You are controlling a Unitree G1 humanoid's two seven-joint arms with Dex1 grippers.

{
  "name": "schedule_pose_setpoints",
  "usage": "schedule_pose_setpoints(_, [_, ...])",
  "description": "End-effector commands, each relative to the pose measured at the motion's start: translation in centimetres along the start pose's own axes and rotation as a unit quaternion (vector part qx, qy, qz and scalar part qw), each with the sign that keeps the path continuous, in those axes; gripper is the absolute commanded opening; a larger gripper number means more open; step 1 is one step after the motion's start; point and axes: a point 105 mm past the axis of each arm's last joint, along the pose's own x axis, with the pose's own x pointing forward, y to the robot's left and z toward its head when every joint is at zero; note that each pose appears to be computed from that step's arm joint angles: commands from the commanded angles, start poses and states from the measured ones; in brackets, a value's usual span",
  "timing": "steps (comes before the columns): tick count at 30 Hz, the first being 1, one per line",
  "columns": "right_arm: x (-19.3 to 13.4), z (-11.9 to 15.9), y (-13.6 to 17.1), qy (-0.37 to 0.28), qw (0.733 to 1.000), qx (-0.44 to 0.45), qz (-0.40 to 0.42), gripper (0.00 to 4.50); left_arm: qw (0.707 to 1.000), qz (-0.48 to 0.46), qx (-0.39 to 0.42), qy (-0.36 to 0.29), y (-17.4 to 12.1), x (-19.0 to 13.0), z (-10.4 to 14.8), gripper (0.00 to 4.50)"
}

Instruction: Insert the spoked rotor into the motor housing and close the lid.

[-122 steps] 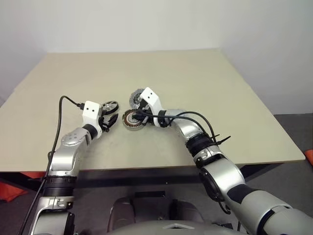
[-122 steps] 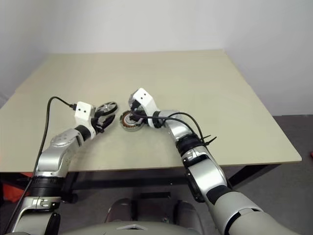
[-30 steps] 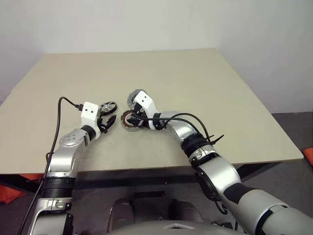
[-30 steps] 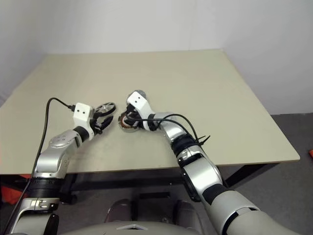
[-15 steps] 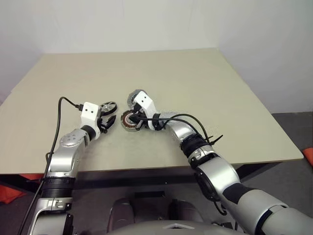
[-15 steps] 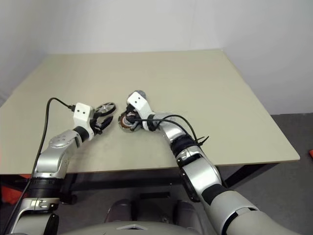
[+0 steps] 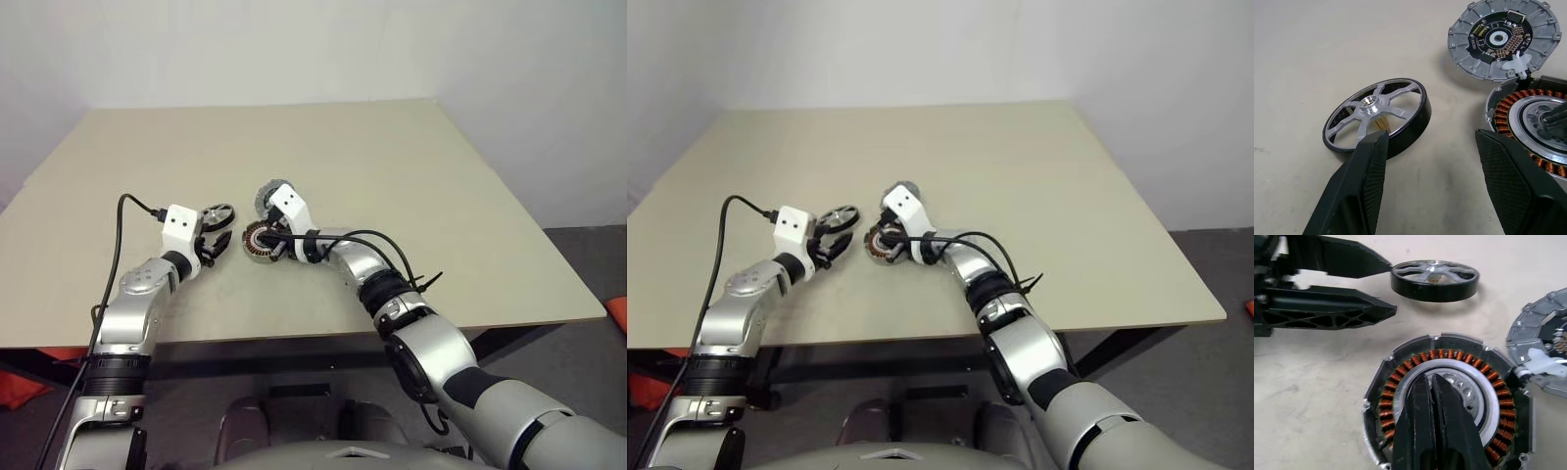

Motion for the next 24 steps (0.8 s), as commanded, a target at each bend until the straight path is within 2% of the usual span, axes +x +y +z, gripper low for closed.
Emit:
schedule_pose_setpoints(1, [-0.2, 4.1, 0.6, -0.050, 0.998, -0.012, 0.027, 0.07, 1.000, 0.008, 0.009, -0.011, 0.6, -0.1, 0.8, 3.02])
schedule_pose_setpoints(8, [-0.4, 5.6, 0.2, -0.065, 0.998, -0.011, 0.014, 0.07, 1.000, 0.009, 0.010, -0.006, 0.8, 0.1, 0.6, 3.02])
schedule_pose_setpoints(17, [0.0, 4.1, -0.4, -0.045, 0.999, -0.009, -0.009, 0.07, 1.000, 0.010, 0.011, -0.003, 0.8, 0.0, 0.5, 3.02])
schedule_pose_setpoints(24, [0.4, -1.4, -0.5, 0.035, 0.999, 0.013, -0.026, 0.07, 1.000, 0.012, 0.012, -0.004, 0.9, 0.0, 0.6, 3.02])
